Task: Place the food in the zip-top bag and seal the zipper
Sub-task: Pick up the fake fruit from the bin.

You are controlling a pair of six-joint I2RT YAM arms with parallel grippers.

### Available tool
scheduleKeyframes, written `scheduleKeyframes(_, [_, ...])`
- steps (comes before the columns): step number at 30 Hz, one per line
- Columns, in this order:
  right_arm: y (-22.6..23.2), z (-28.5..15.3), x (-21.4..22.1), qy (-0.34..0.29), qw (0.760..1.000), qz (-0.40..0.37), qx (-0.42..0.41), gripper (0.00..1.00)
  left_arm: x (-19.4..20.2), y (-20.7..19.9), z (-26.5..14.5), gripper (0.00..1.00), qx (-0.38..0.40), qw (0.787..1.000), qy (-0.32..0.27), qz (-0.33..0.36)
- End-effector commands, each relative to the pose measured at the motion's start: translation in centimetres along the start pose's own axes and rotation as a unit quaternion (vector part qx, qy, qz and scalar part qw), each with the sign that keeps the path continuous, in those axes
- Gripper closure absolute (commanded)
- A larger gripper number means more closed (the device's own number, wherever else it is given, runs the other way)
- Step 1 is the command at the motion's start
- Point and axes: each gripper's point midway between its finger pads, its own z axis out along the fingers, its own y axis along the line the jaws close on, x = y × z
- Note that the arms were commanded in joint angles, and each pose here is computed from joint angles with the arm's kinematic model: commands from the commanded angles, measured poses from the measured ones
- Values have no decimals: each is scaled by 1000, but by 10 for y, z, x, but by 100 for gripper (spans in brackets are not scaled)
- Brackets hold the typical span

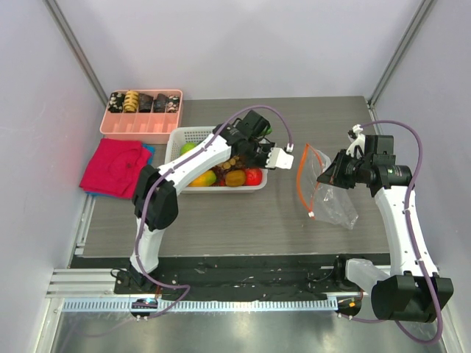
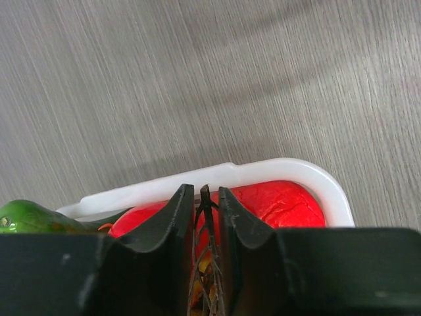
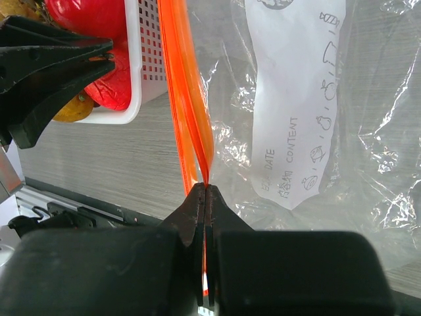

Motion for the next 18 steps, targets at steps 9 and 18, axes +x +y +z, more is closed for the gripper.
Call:
scheduleKeyframes(9, [8, -3, -13, -23, 999, -18, -16, 99, -25, 4, -48, 100, -11, 1000, -19, 12])
scheduleKeyframes(18, [16, -5, -15, -27, 999, -22, -38, 99, -29, 33, -112, 100, -84, 996, -29, 8])
